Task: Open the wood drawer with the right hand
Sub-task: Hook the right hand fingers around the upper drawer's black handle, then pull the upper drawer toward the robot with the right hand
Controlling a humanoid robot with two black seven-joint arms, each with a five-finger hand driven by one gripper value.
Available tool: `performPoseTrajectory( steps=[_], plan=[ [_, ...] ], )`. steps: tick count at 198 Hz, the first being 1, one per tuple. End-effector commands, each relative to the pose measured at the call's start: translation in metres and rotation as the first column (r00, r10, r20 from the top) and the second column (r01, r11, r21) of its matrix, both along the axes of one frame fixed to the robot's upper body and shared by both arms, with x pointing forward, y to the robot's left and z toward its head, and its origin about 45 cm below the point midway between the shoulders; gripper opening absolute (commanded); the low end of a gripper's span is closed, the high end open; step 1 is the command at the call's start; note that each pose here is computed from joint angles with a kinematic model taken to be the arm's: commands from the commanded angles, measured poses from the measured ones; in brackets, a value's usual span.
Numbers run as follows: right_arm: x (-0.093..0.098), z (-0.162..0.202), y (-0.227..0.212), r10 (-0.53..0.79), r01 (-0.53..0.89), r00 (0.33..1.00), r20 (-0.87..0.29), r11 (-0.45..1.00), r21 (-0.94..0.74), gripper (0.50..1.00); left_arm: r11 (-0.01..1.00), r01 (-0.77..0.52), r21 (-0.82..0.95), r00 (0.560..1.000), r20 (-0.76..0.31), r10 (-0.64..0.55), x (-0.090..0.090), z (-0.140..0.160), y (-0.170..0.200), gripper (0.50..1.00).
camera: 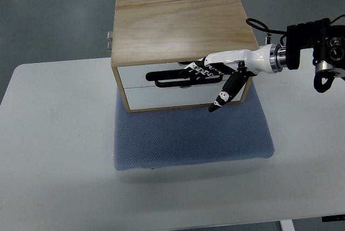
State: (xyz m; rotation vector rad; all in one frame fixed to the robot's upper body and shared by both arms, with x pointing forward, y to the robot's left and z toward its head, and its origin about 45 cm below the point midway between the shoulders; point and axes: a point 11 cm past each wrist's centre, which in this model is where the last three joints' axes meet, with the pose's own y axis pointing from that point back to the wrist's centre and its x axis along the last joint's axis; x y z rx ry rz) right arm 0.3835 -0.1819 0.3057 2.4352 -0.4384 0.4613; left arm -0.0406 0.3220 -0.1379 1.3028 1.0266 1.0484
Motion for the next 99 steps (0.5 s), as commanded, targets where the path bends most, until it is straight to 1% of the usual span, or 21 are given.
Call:
performPoseTrajectory(
  steps=[1,27,52,99],
  plan=[
    [0.0,0.0,0.001,0.001,-0.001,1.0,-0.002,1.0,0.002,0.944,1.0,0.0,0.0,1.0,0.0,0.0,0.0,0.0,0.0,1.0],
    [-0.001,-0.003,0.0,-0.001,0.001,1.0,-0.011,1.0,-0.004,0.944,1.0,0.0,0.0,1.0,0.0,0.0,0.0,0.0,0.0,1.0],
    [-0.004,-0.016,-0.003,-0.019,0.016,0.999,-0.045,0.997,-0.074,0.944,1.0,0.0,0.0,1.0,0.0,0.0,0.0,0.0,0.0,1.0],
    [-0.008,-0.015,0.002,-0.002,-0.001,0.999,-0.048,0.998,-0.069,0.944,1.0,-0.001,0.001,1.0,0.0,0.001,0.0,0.0,0.0,1.0]
  ],
)
